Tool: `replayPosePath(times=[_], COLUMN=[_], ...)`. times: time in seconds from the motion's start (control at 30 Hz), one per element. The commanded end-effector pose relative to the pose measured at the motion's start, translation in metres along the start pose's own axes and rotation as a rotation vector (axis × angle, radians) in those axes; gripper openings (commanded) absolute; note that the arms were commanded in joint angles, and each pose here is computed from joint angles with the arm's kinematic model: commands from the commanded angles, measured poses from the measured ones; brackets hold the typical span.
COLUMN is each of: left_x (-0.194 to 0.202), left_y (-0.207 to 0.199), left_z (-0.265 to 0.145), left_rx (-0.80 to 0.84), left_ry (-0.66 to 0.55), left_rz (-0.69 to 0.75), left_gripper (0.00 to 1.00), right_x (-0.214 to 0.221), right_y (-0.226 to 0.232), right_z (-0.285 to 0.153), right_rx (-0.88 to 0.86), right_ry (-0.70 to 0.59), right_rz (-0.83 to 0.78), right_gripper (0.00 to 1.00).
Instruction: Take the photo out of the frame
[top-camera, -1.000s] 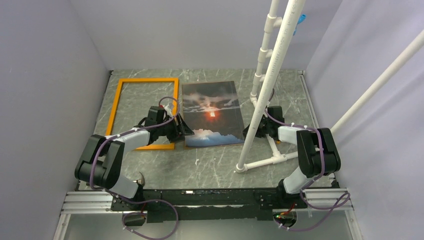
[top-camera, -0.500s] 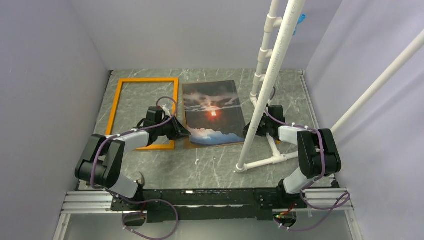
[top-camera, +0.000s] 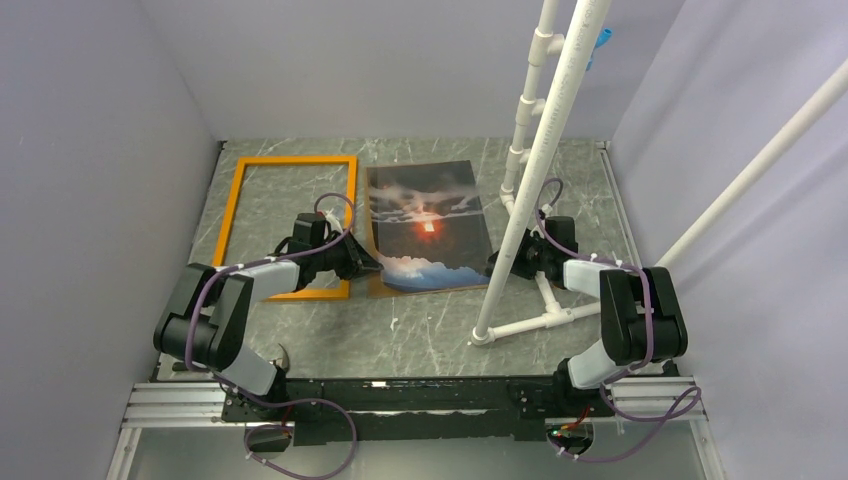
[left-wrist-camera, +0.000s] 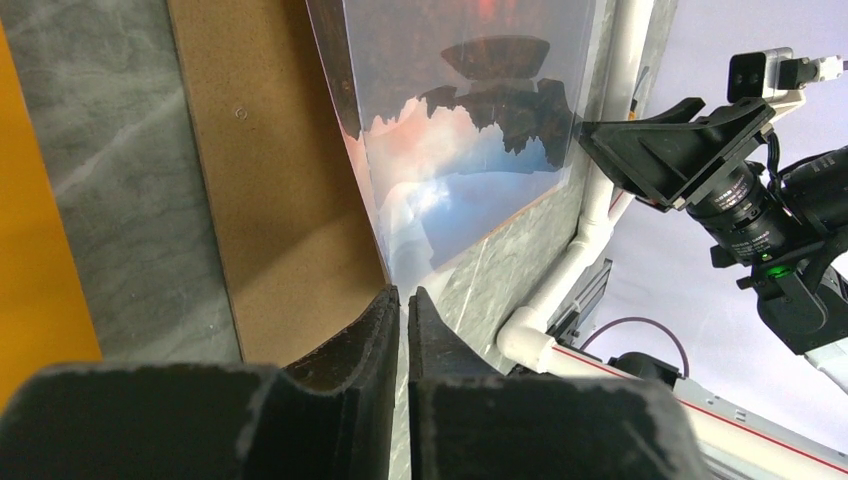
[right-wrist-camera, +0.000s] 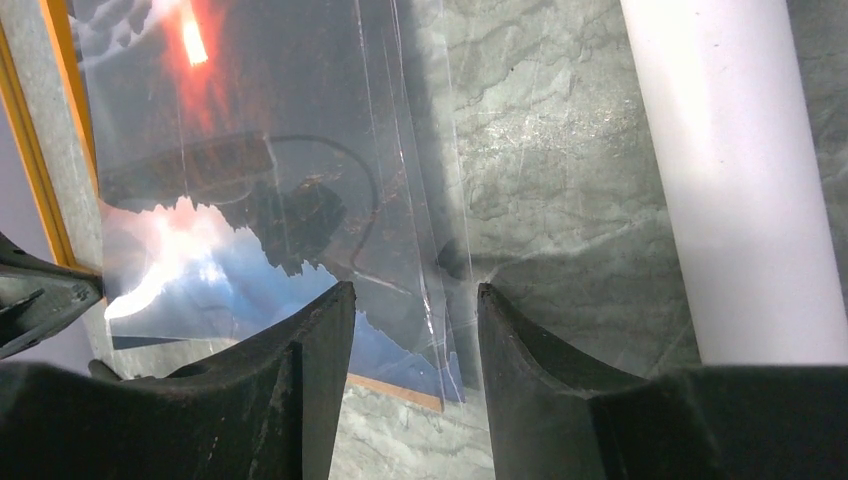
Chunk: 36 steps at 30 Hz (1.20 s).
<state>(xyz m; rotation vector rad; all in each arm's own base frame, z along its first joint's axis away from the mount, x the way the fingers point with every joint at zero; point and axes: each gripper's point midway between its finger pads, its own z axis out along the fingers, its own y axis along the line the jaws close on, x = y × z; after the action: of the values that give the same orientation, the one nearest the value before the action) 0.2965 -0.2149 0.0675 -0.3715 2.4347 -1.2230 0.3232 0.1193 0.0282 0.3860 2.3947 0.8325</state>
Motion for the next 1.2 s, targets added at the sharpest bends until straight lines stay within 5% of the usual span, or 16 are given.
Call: replayPosePath(times=[0.0,0.3,0.87,1.17], left_x=[0.001,-0.002,0.002,0.001], left_y=[-0.014,-0.002,0.015,0.008], left_z=[0.001,0.008,0.010,0.004], left_rx=[0.069,0.047,0.005,0.028], left_ry=[0.012,-0.008,-0.029,-0.035], left_rz=[0.025,-0.009,-0.034,-0.008], left_gripper=[0.21,0.44,0.66,0.67], right_x=[0.020,0.002,0.003,0.003], right_y=[-0.012,-0.018,-0.020,-0.022], right_z=[-0.005,-0.003,-0.001,0.000], right_rx=[0.054,0.117,0.117,0.128], right_ry=[0.062,0.027,0.029,0.033], right_rz=[0.008,-0.025,-0.033,-0.035], right_gripper=[0.51,0.50,0.46,0.44])
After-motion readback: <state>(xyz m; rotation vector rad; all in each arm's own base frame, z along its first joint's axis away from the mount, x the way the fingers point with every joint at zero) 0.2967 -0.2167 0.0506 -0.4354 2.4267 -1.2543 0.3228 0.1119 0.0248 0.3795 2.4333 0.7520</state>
